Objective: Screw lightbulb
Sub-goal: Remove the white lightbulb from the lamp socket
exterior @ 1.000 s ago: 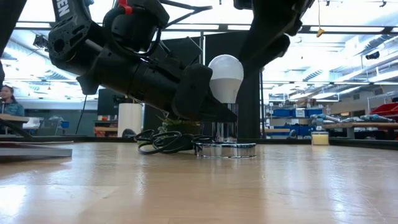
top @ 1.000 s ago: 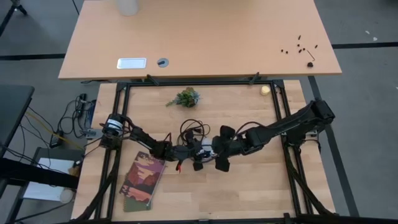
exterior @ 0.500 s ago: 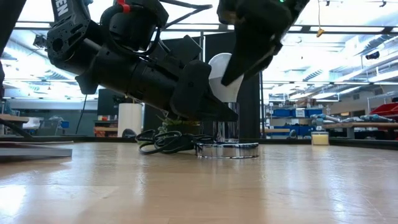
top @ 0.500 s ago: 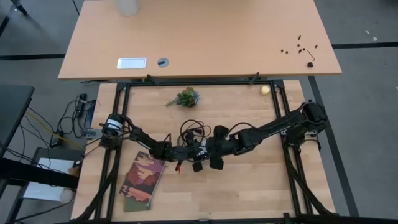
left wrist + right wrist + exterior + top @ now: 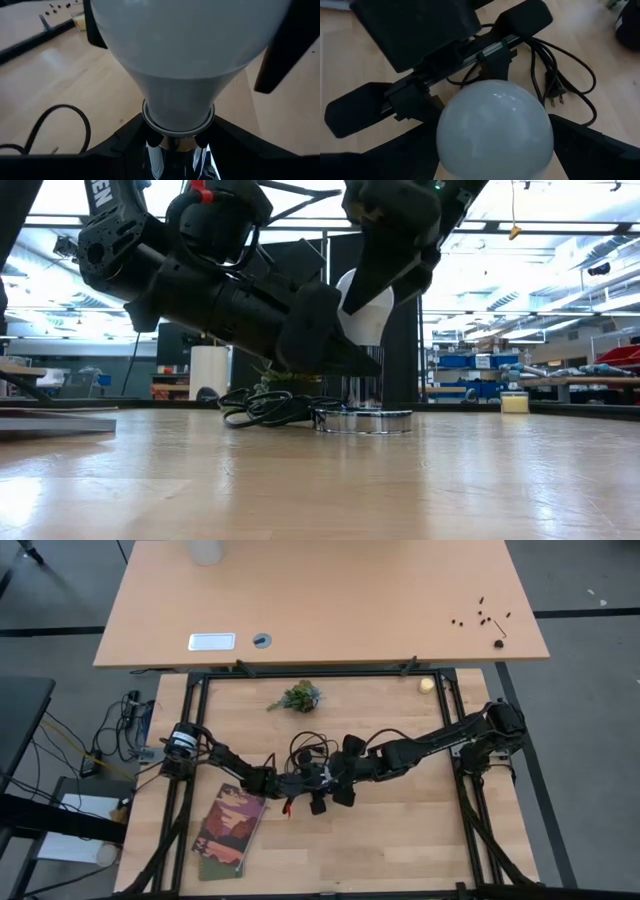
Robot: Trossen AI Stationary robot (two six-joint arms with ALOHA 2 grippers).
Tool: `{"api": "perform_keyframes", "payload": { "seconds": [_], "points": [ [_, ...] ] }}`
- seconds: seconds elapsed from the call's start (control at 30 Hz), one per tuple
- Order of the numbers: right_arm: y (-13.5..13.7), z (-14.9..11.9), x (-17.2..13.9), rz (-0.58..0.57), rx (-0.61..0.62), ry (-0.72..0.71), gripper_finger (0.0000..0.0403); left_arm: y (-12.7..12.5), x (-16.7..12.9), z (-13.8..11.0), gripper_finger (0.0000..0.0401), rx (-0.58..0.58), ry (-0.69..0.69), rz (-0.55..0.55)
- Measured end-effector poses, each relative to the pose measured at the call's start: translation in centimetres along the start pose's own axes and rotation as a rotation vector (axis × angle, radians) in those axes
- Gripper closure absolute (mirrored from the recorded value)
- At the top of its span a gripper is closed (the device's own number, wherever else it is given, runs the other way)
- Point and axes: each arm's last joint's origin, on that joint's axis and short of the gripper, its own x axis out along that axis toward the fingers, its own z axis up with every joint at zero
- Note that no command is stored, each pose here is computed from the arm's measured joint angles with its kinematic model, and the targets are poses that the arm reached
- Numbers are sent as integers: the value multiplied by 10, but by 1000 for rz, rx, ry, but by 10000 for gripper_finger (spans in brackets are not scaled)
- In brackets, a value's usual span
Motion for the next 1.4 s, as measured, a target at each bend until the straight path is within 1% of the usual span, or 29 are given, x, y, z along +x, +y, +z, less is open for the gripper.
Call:
{"api": "perform_keyframes", "payload": {
  "seconds": [0.1, 0.23, 0.4, 0.53, 0.63, 0.73, 0.93, 1.1, 1.27, 1.33, 1.4],
  "points": [
    [0, 0, 0, -1, 25, 0, 57, 0, 0, 0, 207, -33, 1, 1],
    [0, 0, 0, 0, 38, -5, 57, 0, 0, 0, 207, -38, 2, 3],
    [1, 4, 0, 0, 31, -39, 57, 0, 0, 0, 207, -58, 2, 4],
    [0, 3, 2, 35, 42, -14, 57, 0, 0, 0, 207, -76, 1, 5],
    [0, 2, 4, 34, 20, -5, 57, 0, 0, 0, 207, -82, 1, 12],
    [-3, 1, 8, -6, -13, 0, 57, 0, 0, 0, 207, -85, 0, 14],
    [-8, 2, 18, -17, -79, 7, 59, 1, 0, 0, 207, -77, -1, 25],
    [-9, 4, 17, -12, -75, -2, 88, 2, 0, -1, 207, -60, -1, 53],
    [-11, 4, 18, 38, -76, 20, 122, 2, 0, -2, 207, -50, 9, 56],
    [-13, 5, 18, 73, -134, 27, 131, 1, 0, -2, 207, -39, 13, 46],
    [-14, 6, 17, 109, -221, 32, 135, 1, 0, -2, 207, -11, 17, 19]
  ]
}}
